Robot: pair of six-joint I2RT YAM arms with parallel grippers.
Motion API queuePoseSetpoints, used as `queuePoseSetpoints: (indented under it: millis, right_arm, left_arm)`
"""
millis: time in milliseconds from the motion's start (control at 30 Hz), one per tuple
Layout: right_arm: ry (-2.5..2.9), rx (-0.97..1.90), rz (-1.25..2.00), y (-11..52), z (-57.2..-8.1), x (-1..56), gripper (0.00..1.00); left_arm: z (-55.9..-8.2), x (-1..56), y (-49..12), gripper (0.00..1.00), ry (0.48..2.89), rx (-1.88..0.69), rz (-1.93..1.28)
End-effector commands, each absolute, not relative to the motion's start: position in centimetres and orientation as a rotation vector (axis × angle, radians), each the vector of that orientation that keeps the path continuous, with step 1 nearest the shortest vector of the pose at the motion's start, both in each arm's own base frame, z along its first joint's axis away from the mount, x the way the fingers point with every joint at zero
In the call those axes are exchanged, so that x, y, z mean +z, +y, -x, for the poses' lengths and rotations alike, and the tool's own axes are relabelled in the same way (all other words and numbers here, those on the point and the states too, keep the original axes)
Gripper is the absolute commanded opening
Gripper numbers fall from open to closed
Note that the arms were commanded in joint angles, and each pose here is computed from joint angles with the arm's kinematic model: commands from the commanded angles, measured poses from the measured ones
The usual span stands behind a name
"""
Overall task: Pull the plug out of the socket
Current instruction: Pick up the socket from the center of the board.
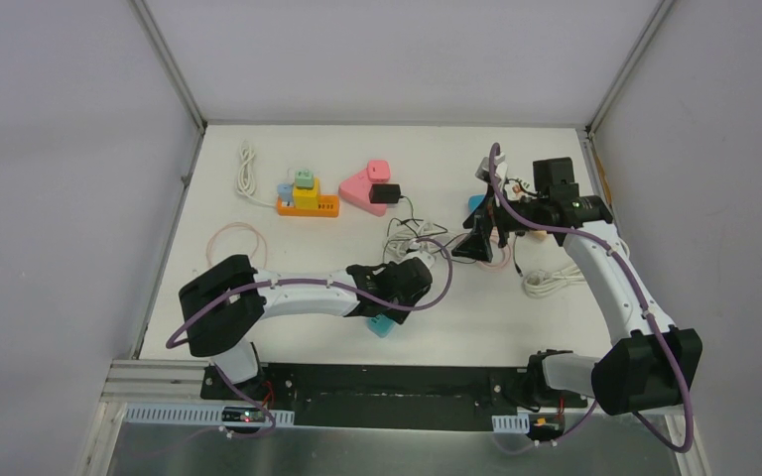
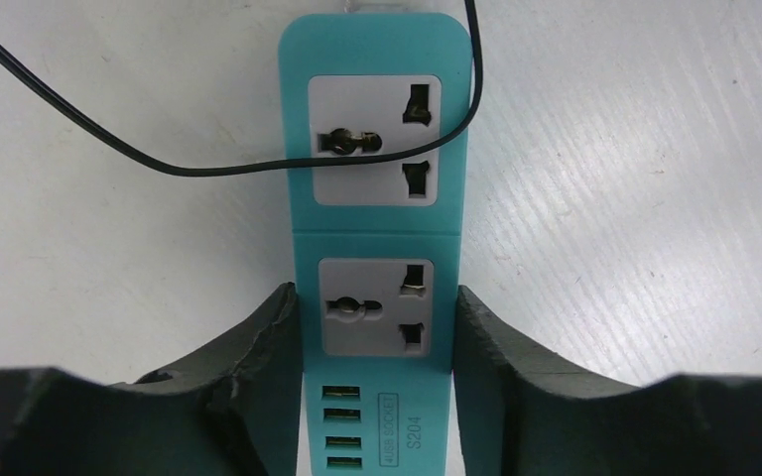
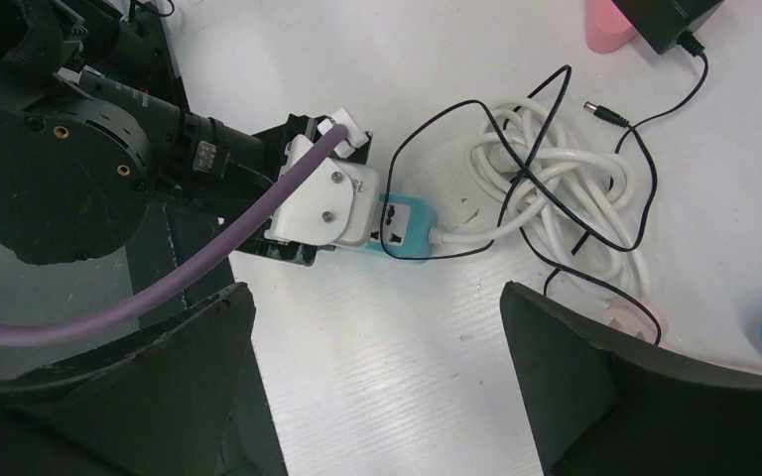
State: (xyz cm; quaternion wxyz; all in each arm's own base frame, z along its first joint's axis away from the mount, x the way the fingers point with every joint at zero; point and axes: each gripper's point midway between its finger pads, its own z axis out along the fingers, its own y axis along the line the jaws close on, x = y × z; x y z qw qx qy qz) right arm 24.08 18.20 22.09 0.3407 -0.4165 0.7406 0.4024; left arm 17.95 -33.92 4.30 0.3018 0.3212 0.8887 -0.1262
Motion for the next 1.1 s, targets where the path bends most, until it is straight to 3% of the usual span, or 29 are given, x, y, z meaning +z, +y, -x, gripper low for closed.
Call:
queuePoseSetpoints:
  millis: [0, 333, 733, 1067]
  right_arm:
    - [1.871, 1.042, 1.111, 18.3, -24.1, 22.9, 1.00]
    - [1.852, 1.013, 1.116, 18.1, -23.8, 23.7, 1.00]
    - [1.845, 0.912, 1.063, 17.0, -24.3, 25.0, 1.00]
    - [1.864, 0.830, 1.031, 16.2, -24.9, 25.4, 1.00]
  left_arm:
    - [-18.6, 6.1, -33.6, 0.20, 2.287, -0.314, -0.869]
    - [-24.2, 17.6, -31.9, 0.00, 2.088, -0.520, -0.723]
    - [-34.3, 28.4, -34.9, 0.00, 1.867, -0.649, -0.676]
    - [-37.7, 37.8, -39.1, 0.00, 1.683, -0.770, -0.693]
